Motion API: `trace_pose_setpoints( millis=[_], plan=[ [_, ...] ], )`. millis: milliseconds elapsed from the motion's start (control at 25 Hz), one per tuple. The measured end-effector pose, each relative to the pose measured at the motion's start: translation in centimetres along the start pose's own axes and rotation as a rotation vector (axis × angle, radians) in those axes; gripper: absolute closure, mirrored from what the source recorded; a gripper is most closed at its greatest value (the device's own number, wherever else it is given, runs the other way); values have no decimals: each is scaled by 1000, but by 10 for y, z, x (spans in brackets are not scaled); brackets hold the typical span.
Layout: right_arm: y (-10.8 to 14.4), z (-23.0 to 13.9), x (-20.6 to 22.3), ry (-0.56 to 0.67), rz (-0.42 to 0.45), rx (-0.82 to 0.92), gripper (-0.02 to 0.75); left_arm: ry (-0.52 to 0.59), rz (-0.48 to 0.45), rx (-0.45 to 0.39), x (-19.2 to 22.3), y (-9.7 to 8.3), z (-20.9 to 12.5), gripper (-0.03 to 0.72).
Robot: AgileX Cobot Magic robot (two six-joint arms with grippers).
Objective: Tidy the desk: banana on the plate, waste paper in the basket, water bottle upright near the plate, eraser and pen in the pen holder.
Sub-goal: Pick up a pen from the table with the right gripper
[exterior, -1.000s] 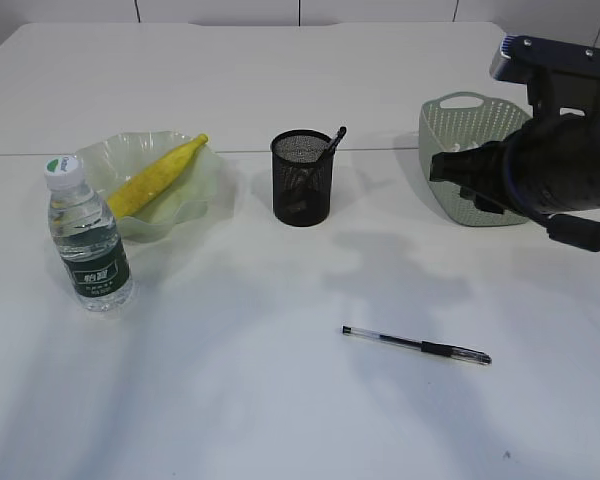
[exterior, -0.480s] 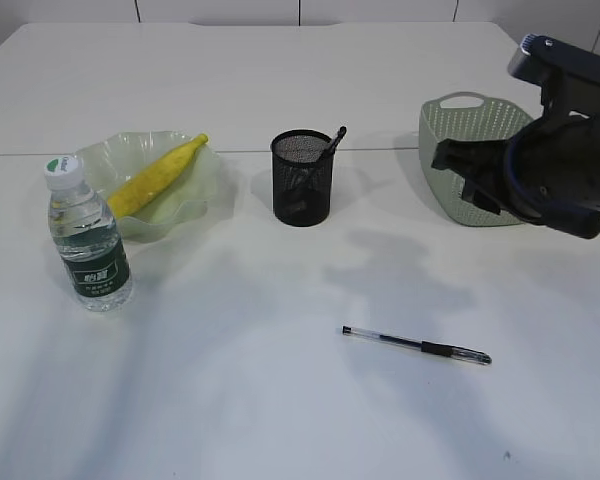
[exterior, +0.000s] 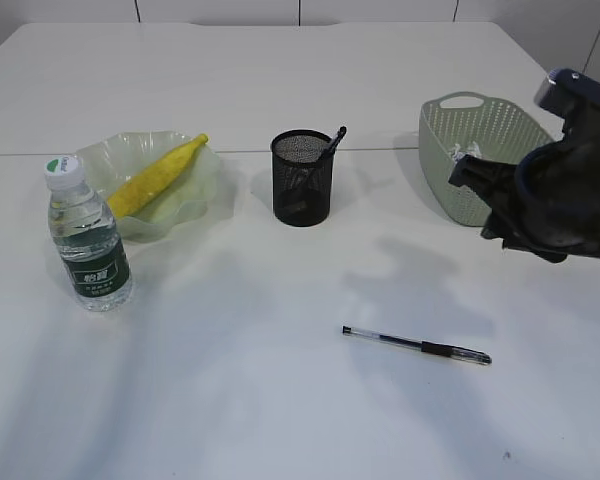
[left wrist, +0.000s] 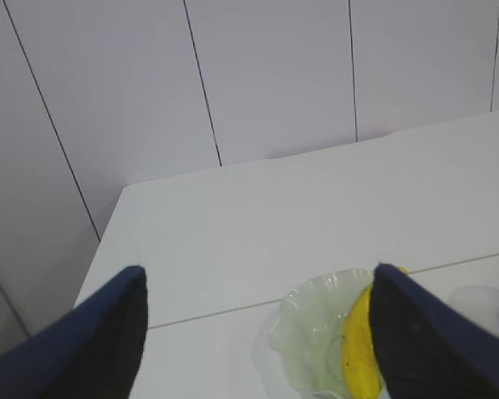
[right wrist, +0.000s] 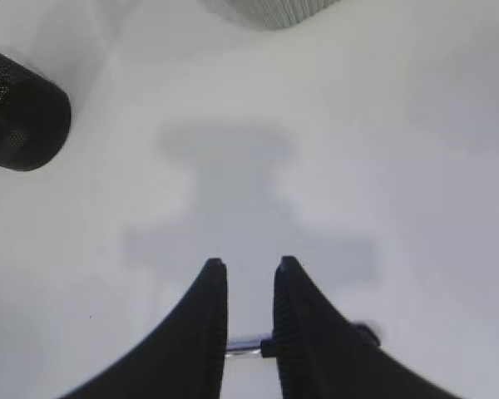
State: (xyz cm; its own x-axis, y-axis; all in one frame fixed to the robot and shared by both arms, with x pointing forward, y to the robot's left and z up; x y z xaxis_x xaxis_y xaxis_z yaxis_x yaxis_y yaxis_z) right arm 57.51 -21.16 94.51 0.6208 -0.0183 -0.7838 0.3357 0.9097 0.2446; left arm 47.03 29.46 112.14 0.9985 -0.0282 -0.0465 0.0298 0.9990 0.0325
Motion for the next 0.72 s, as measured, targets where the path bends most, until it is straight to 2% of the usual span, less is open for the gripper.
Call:
trace_pose_setpoints(
  millis=[280, 720],
  plan=[
    [7, -24, -2, 143, 21, 253, 590, 0, 0, 0, 0, 0, 0, 97],
    [0, -69, 15, 369, -114, 433, 590, -25, 1, -5, -6, 0, 5, 97]
  ],
)
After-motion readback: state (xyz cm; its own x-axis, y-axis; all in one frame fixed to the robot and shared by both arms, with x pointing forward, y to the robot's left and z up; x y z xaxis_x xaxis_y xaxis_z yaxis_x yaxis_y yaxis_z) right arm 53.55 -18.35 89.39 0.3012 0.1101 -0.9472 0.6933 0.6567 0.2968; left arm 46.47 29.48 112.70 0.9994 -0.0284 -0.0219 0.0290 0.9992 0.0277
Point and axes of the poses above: a point on each arm's last joint axis where the gripper is mounted, x pointing out along that axis toward the gripper, y along the wrist's bending axis when the last joint is at zero, z = x × y, the point moved 8 cm from there along x, pointing out along that axis toward the gripper, and after that the axes turned 5 degrees about -x, right-handed, at the moved point
